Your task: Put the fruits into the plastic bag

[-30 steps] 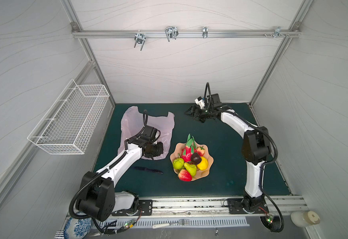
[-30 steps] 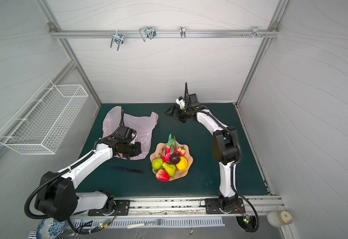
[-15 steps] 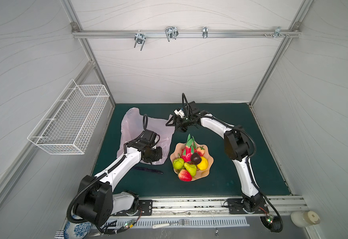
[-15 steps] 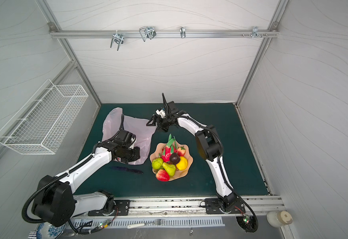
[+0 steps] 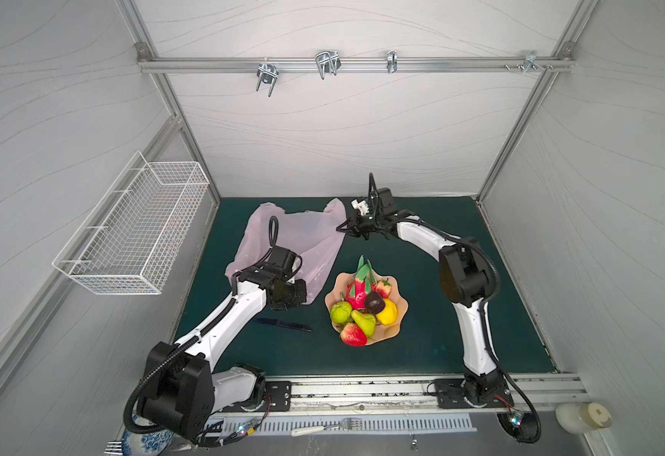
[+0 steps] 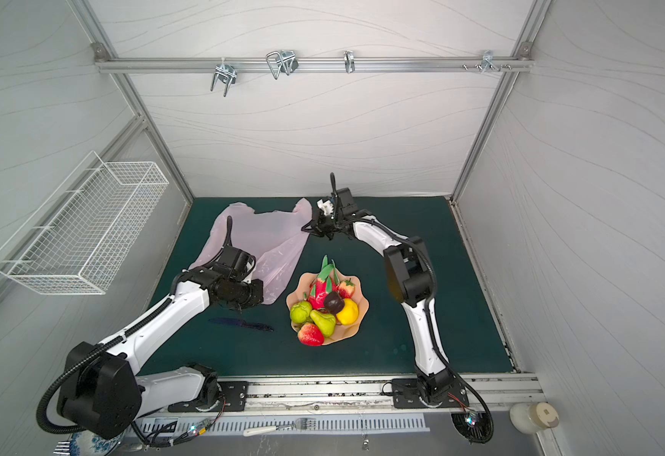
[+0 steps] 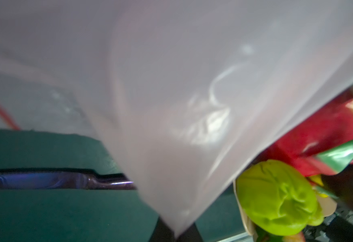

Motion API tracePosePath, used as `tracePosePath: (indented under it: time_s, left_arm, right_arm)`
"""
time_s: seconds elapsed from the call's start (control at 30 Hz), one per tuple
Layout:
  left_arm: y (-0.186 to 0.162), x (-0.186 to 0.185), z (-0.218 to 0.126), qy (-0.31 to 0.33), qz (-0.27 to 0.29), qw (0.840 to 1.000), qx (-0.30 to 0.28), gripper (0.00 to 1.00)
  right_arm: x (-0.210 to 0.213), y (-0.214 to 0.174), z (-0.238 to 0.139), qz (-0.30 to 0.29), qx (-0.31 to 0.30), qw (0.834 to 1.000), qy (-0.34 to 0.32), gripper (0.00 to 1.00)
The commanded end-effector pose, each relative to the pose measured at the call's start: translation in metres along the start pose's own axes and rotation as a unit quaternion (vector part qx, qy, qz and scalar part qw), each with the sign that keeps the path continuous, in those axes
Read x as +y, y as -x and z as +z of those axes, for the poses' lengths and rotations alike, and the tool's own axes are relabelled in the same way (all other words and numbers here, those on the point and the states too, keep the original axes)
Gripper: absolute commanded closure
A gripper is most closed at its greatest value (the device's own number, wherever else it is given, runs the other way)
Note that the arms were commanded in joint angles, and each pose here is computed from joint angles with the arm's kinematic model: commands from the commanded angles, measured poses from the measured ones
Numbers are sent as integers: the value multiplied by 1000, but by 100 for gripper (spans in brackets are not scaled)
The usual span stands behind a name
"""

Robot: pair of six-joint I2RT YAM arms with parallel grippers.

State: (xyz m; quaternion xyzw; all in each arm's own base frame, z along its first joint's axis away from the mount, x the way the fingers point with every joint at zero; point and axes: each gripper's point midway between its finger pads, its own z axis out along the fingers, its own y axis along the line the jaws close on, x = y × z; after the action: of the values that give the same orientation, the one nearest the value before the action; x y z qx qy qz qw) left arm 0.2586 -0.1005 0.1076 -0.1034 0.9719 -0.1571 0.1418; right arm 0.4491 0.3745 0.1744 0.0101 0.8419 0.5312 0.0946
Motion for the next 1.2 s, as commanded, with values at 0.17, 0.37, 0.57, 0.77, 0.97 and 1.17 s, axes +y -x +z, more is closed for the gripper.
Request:
tracePosePath:
  time_s: [0.17,0.37,0.57,0.77,0.97,1.17]
  left_arm:
    - [125,40,-57,56,-93,987,-117,100]
    - [175,86,-81,128,-143,966,-172,100]
    - [179,130,-92,193,-211,940,-186,79]
    - [200,102,-134,177,-208,933,-234,42]
    - [231,15,-168,146,-90,943,-284,25]
    - [242,-80,-141,91,54,970,-219,1]
  right_arm:
    - [54,5,-89,16,-159,986,50,100]
    - [19,-51,-73,94,-190,977,10,100]
    - [6,-96,-36,124,-184,975,-23,93]
    - [22,-144,-10,165,-106,980,-13,35]
    - [44,-174,-68,97,-81,990,-56,8]
    - [57,-170,-159,-5,-140,986,-87,1]
